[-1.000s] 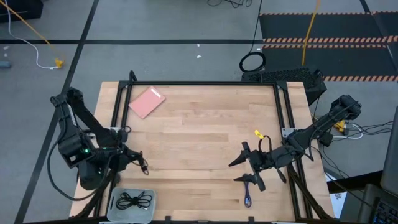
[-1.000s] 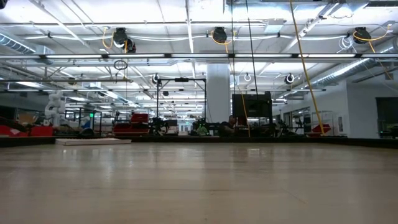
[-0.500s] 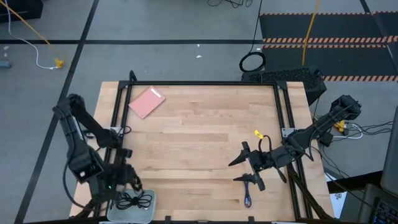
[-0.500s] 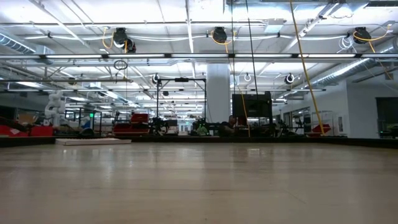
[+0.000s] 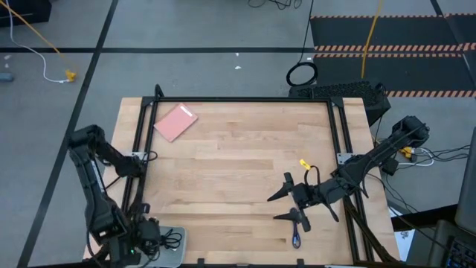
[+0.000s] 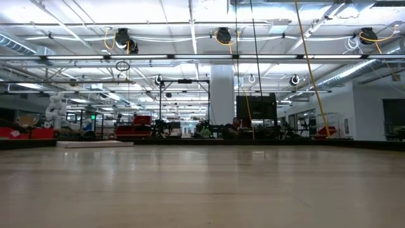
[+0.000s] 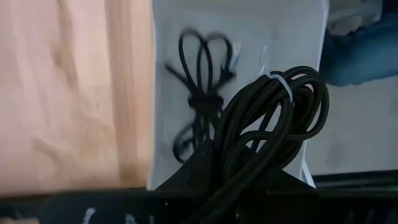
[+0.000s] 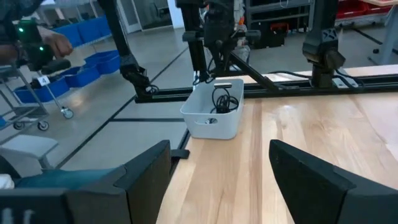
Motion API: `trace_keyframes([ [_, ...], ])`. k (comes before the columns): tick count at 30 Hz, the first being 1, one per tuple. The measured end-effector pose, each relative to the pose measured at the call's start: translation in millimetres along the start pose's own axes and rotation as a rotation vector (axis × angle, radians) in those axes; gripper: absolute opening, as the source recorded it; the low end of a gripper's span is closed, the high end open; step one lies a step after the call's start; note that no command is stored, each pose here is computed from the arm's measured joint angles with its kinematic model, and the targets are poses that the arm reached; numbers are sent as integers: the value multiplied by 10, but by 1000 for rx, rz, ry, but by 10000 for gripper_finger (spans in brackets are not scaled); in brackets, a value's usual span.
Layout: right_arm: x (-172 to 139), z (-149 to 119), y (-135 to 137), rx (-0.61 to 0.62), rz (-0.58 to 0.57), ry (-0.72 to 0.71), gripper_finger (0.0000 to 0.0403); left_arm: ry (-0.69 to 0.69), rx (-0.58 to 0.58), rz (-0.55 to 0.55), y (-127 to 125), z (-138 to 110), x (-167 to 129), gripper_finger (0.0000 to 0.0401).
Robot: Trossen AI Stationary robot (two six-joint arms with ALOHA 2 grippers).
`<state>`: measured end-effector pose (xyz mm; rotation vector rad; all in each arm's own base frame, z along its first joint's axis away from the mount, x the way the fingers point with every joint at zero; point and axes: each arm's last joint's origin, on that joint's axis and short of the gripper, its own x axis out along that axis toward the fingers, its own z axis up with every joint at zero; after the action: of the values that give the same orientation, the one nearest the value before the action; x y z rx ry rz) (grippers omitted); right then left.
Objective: Pick and place USB-C Cables
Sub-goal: Put the black charger cable into the white bin
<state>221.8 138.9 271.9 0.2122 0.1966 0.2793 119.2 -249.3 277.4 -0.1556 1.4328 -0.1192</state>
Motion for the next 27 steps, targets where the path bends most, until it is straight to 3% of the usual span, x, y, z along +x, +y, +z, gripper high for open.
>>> trace_keyframes([
  [7, 3, -4, -1, 7, -1, 2, 267, 39, -97, 39, -76, 3, 171, 42],
  [27, 0, -17, 3, 10, -2, 14, 267, -76, -78, 107, -65, 65, 226, 42],
])
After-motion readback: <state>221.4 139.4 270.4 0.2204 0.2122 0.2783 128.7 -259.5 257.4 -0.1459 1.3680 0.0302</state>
